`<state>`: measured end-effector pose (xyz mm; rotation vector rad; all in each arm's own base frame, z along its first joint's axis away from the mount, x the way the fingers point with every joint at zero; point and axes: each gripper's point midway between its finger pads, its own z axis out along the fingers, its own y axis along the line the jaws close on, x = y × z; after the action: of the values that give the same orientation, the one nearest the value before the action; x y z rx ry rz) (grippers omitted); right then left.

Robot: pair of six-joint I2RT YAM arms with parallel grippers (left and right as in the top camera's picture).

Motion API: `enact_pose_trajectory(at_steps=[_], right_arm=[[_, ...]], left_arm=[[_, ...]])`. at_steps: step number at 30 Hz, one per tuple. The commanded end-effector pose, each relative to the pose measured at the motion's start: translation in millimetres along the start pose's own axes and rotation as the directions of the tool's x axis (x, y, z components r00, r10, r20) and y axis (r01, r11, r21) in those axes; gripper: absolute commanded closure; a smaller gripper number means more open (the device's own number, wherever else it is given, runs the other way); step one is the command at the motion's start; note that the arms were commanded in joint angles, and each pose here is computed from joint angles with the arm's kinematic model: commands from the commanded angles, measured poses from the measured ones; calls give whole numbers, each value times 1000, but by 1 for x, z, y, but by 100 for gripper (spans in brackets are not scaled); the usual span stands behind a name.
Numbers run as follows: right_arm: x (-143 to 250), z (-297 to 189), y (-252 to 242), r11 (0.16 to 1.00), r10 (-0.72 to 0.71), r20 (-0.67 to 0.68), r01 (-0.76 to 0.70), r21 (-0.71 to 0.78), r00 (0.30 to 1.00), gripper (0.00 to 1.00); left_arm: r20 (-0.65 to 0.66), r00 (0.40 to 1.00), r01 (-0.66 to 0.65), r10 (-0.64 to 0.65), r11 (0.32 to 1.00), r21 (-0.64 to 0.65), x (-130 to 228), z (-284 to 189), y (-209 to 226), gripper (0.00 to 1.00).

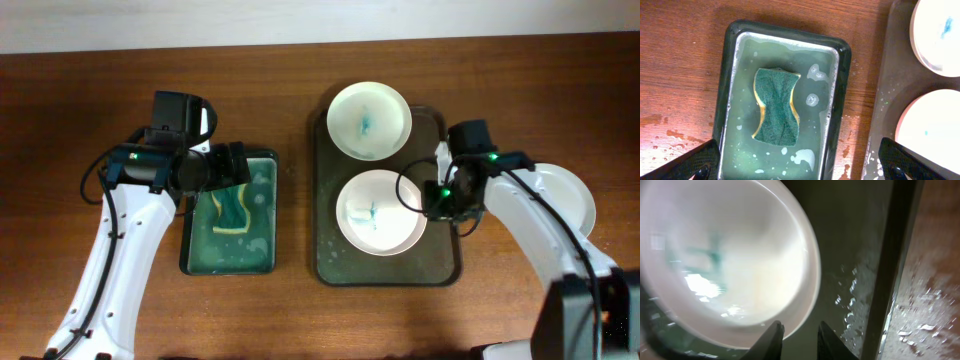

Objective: Clean dirty plates on tray and stack at the side
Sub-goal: 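Move the right gripper back to grasp the pink-rimmed plate edge, then grasp the sponge from the soapy tray with the left gripper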

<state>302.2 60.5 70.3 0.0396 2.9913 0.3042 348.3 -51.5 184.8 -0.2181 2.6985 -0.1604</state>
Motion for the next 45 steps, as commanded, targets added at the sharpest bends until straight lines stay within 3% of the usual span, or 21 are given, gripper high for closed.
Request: enact_pose_trajectory(at_steps=[1,3,5,8,10,12,14,15,16,17,26,40,45], right_arm=[[-13,-39,24,990,-103,124,113,-84,987,75],[-12,-45,25,989,-104,136,116,-87,985,75],[-7,-44,24,990,-101,119,112,-86,988,74],[-8,-44,24,990,-101,119,112,-86,988,71],[-8,-44,24,990,-101,119,112,-86,988,70],[-7,-44,24,990,-101,117,111,-86,988,70],[-4,-44,24,990,-99,106,109,-86,989,70],[-4,-43,24,990,-99,103,108,-86,990,70],[-4,-43,24,990,-99,104,108,-86,990,70],[-4,-43,24,990,-99,104,108,-86,990,70],[-4,-43,24,991,-99,104,108,-85,990,70],[-3,-43,20,995,-71,95,78,-69,993,70],[3,-42,19,995,-68,73,73,-68,995,69]], left_arm=[[23,1000,-15,15,1000,27,-6,-3,-5,1],[-33,999,-32,33,999,7,4,12,-1,27],[-159,987,2,-7,999,-34,32,47,9,33],[-315,949,-3,-23,997,-83,69,104,21,54],[-346,938,-5,-28,996,-93,73,135,23,55],[-380,924,-7,-33,994,-105,81,162,27,67],[-410,911,-11,-37,993,-115,90,177,30,72],[-408,912,-11,-37,993,-114,89,180,30,78],[-401,916,-11,-35,994,-111,88,181,29,97],[-393,919,-10,-34,994,-109,84,179,28,100],[-388,921,-13,-29,994,-105,38,118,12,100],[-166,986,-13,-2,996,-87,2,42,8,100],[-227,974,24,-6,997,75,13,40,-20,100]])
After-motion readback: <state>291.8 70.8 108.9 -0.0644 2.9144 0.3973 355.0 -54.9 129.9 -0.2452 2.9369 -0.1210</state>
